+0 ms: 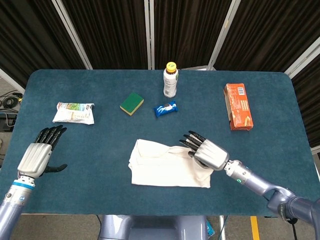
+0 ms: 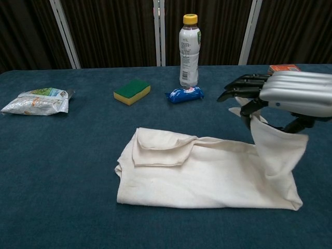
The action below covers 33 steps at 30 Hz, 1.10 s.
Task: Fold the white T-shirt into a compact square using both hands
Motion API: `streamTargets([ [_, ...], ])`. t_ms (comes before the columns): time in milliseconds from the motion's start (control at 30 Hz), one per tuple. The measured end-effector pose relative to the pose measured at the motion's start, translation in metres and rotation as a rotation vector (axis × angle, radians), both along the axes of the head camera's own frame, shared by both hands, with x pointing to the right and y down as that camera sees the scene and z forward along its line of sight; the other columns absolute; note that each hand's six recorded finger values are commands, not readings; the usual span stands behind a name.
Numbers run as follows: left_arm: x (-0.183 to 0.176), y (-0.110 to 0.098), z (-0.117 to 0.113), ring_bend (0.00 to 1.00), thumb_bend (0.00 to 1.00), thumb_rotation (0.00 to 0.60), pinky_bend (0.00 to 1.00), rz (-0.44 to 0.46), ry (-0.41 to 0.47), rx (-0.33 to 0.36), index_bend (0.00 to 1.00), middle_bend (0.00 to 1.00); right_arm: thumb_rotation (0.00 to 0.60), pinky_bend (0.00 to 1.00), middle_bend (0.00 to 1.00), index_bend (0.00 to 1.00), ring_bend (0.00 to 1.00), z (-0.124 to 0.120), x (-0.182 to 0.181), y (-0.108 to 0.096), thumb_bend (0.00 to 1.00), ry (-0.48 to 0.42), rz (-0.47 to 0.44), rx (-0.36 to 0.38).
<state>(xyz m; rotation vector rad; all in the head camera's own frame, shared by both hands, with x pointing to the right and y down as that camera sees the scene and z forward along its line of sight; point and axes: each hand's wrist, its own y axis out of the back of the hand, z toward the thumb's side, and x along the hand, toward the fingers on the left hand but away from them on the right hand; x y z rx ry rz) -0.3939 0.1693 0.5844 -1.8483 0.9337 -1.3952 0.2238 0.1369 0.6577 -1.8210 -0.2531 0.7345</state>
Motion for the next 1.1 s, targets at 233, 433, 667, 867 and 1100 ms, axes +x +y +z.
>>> streamTargets([
  [233, -0.001, -0.001, 0.001, 0.0, 0.0, 0.6, 0.0, -0.005, 0.006, -0.007, 0.0, 0.0, 0.6, 0.0, 0.11, 0.71, 0.0, -0.007, -0.039, -0.016, 0.5, -0.001, -0.005, 0.011],
  [433, -0.002, -0.002, 0.0, 0.0, 0.0, 0.6, 0.0, -0.008, 0.011, -0.012, 0.0, 0.0, 0.6, 0.0, 0.11, 0.71, 0.0, -0.01, -0.072, -0.024, 0.5, -0.024, -0.002, 0.004],
  [667, -0.005, -0.003, 0.0, 0.0, 0.0, 0.6, 0.0, -0.015, 0.016, -0.016, 0.0, 0.0, 0.6, 0.0, 0.11, 0.71, 0.0, -0.004, -0.115, -0.015, 0.5, -0.036, -0.012, -0.028],
  [867, -0.006, -0.004, 0.0, 0.0, 0.0, 0.6, 0.0, -0.019, 0.022, -0.02, 0.0, 0.0, 0.6, 0.0, 0.11, 0.71, 0.0, 0.0, -0.142, -0.005, 0.5, -0.038, -0.042, -0.023],
  [1100, -0.007, -0.005, -0.002, 0.0, 0.0, 0.6, 0.0, -0.024, 0.028, -0.021, 0.0, 0.0, 0.6, 0.0, 0.11, 0.72, 0.0, 0.006, -0.167, -0.004, 0.5, -0.042, -0.035, 0.003],
])
